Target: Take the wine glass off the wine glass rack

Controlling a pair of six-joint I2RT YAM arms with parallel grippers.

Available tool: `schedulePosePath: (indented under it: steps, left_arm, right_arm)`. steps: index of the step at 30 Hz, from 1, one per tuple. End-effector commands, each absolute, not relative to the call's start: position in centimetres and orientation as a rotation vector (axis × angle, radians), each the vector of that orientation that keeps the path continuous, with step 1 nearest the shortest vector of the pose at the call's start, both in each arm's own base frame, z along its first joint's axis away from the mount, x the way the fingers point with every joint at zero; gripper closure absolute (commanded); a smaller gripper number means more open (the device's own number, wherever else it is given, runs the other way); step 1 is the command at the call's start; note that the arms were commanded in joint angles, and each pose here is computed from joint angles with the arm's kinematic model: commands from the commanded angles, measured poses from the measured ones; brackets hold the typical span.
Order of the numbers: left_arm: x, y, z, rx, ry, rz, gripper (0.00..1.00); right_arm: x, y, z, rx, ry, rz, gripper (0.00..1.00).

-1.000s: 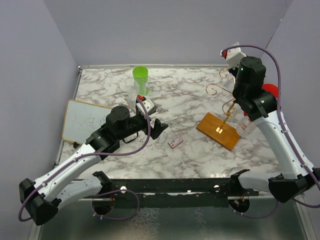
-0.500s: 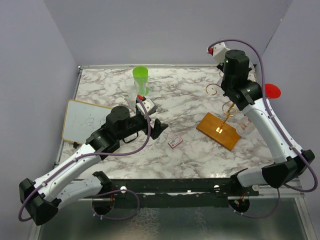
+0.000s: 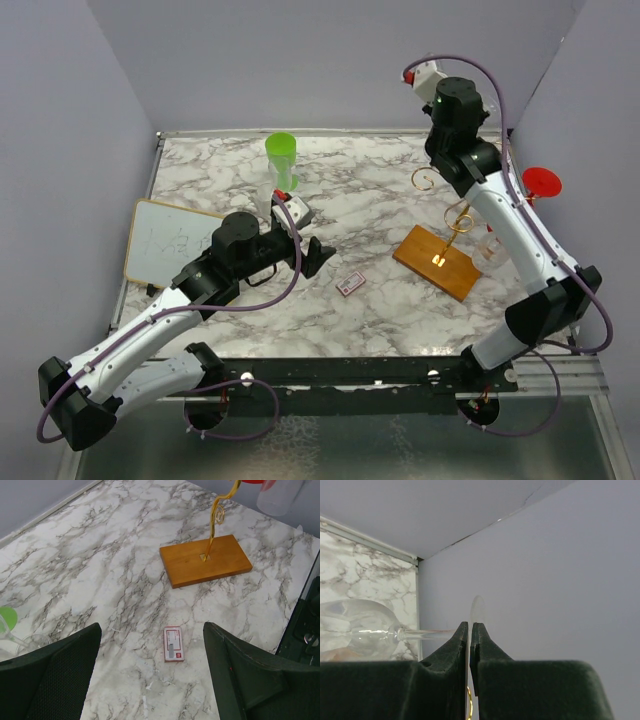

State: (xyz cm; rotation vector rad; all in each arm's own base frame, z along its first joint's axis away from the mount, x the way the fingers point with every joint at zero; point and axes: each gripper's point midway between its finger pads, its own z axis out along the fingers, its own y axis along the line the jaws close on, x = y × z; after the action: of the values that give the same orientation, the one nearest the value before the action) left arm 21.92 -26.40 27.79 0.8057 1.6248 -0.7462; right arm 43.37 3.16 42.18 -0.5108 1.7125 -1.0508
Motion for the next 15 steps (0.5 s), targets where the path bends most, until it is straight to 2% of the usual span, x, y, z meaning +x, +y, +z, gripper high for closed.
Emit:
schedulePosePath:
  steps: [1,7,15]
  left_arm:
    - [22.2,-26.2,28.1,0.78,1.61,-0.729,0.15]
    - [22.5,-25.9,28.0,0.77,1.613,-0.71,0.15]
    - [22.8,-25.7,28.4,0.729,1.618,-0.704,0.15]
  right_arm:
    - [45.5,4.6,45.2,-0.394,1.621,-0.971,0.99]
    - [48.4,7.2,45.1,-0.354,1.638,-0.804,0.99]
    - [49.4,12.1,44.4,-0.242,1.717,-0.35,0.99]
